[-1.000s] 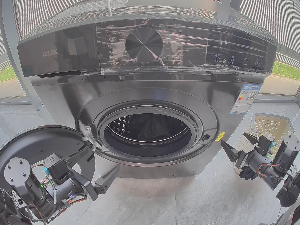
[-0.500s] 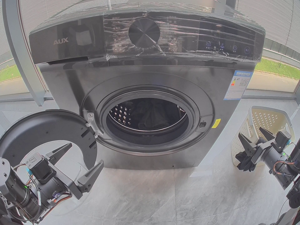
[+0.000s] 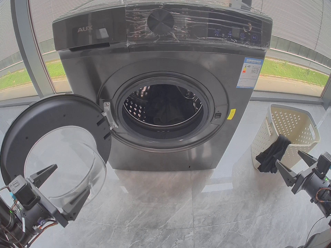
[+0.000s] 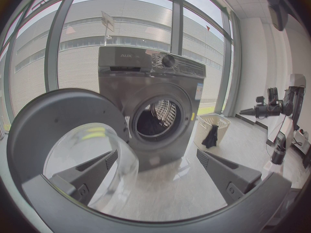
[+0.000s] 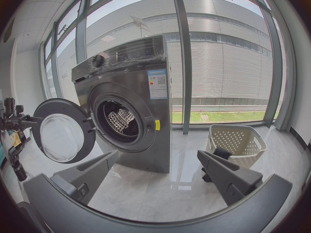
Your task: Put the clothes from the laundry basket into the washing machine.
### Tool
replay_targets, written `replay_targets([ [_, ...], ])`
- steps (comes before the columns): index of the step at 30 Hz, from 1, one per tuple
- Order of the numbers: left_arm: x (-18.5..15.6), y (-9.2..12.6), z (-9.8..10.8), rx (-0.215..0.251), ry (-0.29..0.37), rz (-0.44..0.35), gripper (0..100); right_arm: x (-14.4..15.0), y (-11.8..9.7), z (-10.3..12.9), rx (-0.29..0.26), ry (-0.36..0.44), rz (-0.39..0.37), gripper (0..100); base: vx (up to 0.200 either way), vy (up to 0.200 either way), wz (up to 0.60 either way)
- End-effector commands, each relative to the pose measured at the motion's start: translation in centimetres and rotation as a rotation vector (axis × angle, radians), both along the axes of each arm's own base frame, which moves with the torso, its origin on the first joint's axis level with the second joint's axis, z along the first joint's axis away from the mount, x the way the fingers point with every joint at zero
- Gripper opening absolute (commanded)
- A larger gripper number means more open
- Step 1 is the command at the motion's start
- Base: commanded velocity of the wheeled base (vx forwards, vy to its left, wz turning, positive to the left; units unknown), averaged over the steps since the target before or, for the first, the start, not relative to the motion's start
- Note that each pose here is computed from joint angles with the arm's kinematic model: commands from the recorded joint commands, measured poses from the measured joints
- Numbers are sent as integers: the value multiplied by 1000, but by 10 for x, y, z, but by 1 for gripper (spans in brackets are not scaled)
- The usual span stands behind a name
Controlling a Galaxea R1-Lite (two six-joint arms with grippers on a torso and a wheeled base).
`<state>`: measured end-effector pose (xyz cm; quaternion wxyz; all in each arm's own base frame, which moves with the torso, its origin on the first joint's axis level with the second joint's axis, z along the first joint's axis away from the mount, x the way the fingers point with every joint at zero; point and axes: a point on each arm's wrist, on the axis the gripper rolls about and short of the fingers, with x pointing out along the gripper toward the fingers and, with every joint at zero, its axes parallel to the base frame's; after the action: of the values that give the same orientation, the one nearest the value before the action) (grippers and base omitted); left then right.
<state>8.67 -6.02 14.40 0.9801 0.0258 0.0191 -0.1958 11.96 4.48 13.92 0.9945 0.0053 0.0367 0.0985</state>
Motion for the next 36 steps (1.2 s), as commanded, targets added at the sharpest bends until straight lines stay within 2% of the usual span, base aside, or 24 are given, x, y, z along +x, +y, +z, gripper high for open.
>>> replay_targets([
  [1, -32, 28, -3, -23, -39, 41, 100, -38, -20, 7, 25, -82, -57, 100, -200, 0, 0],
  [3, -37, 34, -9, -11, -6, 76, 100, -47, -26, 6, 27, -79, -96, 100, 0, 0, 0],
  [6, -46, 42, -12, -36, -16, 94, 100, -60, -32, 3, 34, -83, -123, 100, 0, 0, 0],
  [7, -54, 47, -15, -54, -14, 122, 100, -76, -38, -3, 35, -86, -148, 100, 0, 0, 0],
  [9, -58, 51, -21, -54, 10, 157, 100, -92, -43, -12, 32, -83, -166, 100, 0, 0, 0],
  [13, -72, 60, -30, -83, -1, 238, 100, -119, -49, -27, 39, -128, -187, 100, 0, 0, 0],
  [17, -83, 65, -40, -78, -3, 322, 100, -131, -51, -38, 40, -145, -241, 100, 0, 0, 0],
  [20, -92, 66, -55, -57, 47, 352, 100, -136, -50, -47, 30, -126, -296, 100, 0, 0, 0],
  [22, -100, 67, -64, -63, 59, 350, 100, -139, -48, -55, 16, -96, -295, 100, 0, 0, 0],
  [24, -103, 66, -64, -92, 36, 345, 100, -143, -45, -58, 25, -112, -241, 100, 0, 0, 0],
  [25, -102, 66, -64, -91, 37, 354, 100, -143, -45, -58, 26, -110, -224, 100, 0, 0, 0],
  [27, -102, 66, -64, -80, 31, 363, 100, -144, -45, -57, 23, -103, -230, 100, 0, 0, 0],
  [28, -102, 66, -64, -50, 22, 395, 100, -144, -46, -57, 20, -94, -241, 100, 0, 0, 0],
  [30, -102, 66, -64, -47, 21, 398, 100, -144, -46, -57, 20, -96, -243, 100, 0, 0, 0],
  [31, -103, 66, -64, 59, 2, 521, 100, -145, -46, -57, 22, -88, -247, 100, 0, 0, 0],
  [33, -106, 64, -65, 102, -30, 599, 100, -145, -46, -56, 24, -94, -264, 100, 0, 0, 0],
  [36, -106, 63, -65, 105, -42, 580, 100, -145, -47, -57, -10, -87, -323, 100, 0, 0, 0],
])
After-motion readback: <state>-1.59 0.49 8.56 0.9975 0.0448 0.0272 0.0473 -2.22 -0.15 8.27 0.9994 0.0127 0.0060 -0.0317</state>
